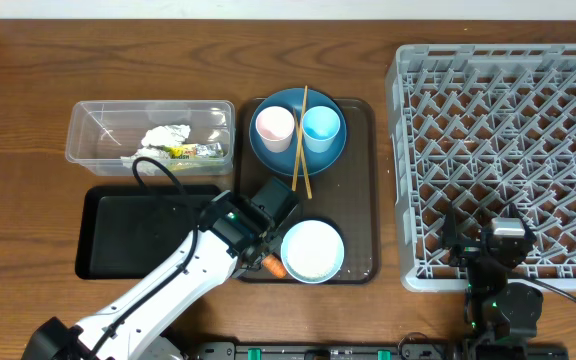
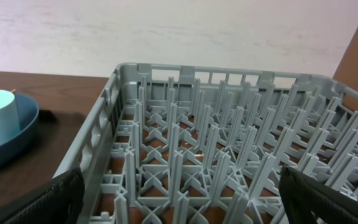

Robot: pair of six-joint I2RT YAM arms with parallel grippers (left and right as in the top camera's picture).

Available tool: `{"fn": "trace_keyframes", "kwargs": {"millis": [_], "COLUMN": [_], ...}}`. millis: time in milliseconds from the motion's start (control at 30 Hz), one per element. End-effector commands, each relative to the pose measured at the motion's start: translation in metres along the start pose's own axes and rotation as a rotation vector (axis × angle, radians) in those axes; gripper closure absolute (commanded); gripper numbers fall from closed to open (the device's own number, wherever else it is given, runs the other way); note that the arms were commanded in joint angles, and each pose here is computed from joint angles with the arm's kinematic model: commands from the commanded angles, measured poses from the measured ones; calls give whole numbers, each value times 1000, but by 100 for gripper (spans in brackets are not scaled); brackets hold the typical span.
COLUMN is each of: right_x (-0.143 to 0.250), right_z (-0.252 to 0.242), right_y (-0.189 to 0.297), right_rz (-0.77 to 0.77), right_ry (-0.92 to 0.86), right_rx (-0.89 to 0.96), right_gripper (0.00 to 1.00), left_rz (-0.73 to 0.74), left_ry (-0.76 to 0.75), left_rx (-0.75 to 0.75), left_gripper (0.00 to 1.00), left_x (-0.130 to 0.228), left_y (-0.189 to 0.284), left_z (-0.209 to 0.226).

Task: Sort waste into correct bins and load items into the dishwasher rack
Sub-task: 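Lower the left gripper onto the carrot and grasp it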

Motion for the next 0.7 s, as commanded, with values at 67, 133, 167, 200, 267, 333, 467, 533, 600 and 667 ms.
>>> {"fn": "trace_keyframes", "kwargs": {"millis": [67,133,167,200,267,333,467,533,600,667], "right_x": [1,1,1,1,1,1,1,1,1,1], "right_z": [-2,-2,-2,-2,-2,-2,-2,-2,-2,-2], "right_y": [0,0,0,0,0,0,0,0,0,0], "right_rz": [2,2,2,2,2,2,2,2,2,2], "right_ry": [-16,-16,-16,-16,-16,-16,-16,-16,-16,-16], "right_rx": [9,9,9,9,9,9,9,9,9,9], "right_gripper": [1,1,1,1,1,1,1,1,1,1], "left_rz": [-21,-21,-22,-22,-23,-23,-24,-16,-9,-8], "left_ry": [31,31,31,32,32,32,32,33,32,32], "left_rx": [2,2,3,4,6,8,14,25,32,36], "left_gripper": [56,56,56,56,55,54,54,54,54,54], "left_x": [0,1,2,2,3,3,3,4,5,6], "left_y": [-14,-18,-20,-22,-25,-27,-27,-27,-27,-27], "left_z": [3,5,5,6,7,7,6,4,2,1]}}
Point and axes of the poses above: each gripper's point midway between its finger pads, its own y axis back along the fingers, its own z axis along the line the jaws close on, x = y × z, the point moved 2 cm from there along y, back along the fingers, and after that the axes turned 9 degrees about -y, right-handed, at the moved point
